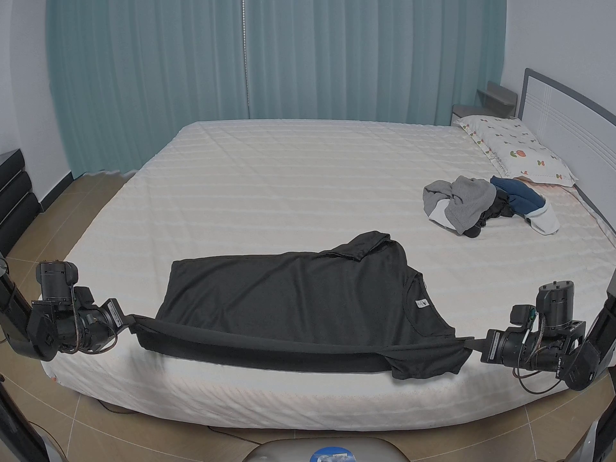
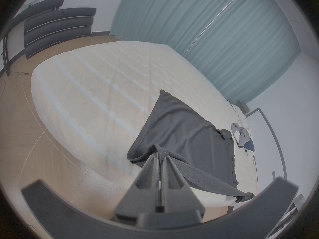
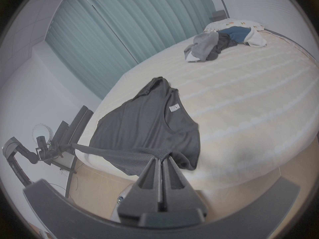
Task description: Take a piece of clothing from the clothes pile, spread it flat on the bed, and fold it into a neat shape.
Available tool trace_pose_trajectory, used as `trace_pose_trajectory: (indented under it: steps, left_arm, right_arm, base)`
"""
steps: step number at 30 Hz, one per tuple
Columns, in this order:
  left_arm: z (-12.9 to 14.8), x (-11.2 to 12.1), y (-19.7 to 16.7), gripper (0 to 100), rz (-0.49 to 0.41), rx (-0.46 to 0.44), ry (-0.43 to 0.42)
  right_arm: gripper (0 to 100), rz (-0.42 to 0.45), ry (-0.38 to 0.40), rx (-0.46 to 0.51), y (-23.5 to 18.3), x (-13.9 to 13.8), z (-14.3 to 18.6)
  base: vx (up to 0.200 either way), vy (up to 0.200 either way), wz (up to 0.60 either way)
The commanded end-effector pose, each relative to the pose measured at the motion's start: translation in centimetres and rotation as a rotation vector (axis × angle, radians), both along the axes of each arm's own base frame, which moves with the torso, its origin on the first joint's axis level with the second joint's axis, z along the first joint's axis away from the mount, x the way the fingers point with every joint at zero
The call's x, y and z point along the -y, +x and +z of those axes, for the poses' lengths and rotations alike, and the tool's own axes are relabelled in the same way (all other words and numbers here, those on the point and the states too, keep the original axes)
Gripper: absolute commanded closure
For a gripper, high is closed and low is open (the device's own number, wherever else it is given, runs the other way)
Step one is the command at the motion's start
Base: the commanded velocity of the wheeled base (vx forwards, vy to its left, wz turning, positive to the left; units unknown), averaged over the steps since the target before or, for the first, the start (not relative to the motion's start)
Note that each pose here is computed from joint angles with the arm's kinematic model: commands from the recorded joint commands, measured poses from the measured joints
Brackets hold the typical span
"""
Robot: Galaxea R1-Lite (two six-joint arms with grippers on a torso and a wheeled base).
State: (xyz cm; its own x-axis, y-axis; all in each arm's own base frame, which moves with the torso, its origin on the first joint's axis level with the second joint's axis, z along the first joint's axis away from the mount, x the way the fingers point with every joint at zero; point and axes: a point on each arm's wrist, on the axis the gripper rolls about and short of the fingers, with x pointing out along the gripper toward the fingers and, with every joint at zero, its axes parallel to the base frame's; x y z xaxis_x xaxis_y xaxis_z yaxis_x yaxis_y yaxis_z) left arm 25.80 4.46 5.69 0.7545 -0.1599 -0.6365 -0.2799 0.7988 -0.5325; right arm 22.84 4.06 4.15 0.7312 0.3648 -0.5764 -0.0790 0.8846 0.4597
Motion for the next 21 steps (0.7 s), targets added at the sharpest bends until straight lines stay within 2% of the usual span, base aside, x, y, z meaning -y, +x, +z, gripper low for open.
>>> trace_pose_trajectory:
  steps: [1, 6, 10, 18, 21]
  left_arm:
    - [-0.1, 0.1, -0.1, 100, -0.011, -0.032, 0.007]
    - [0.1, -0.1, 0.9, 100, -0.008, -0.027, -0.005]
    - [-1.3, -0.3, 1.9, 100, -0.008, -0.060, -0.016]
    - [-2.7, -0.6, 5.5, 100, 0.069, -0.076, -0.109]
    - [-3.4, -0.3, 6.4, 100, 0.064, -0.085, -0.119]
  right_arm:
    - [100, 0.005, -0.001, -0.011, -0.6, 0.0, -0.1]
    - [100, -0.002, 0.017, 0.027, 1.1, -0.3, 0.1]
    - [100, -0.006, 0.016, 0.038, 2.7, -0.6, -0.2]
    - [100, -0.013, 0.020, 0.006, 6.0, -1.2, -3.4]
    - [100, -0.026, 0.041, 0.022, 7.3, -1.4, -4.7]
  base:
    - [0.000, 0.000, 0.00]
    - [0.000, 0.000, 0.00]
    - [0.000, 0.000, 0.00]
    - [0.000, 0.000, 0.00]
    - [0.000, 0.000, 0.00]
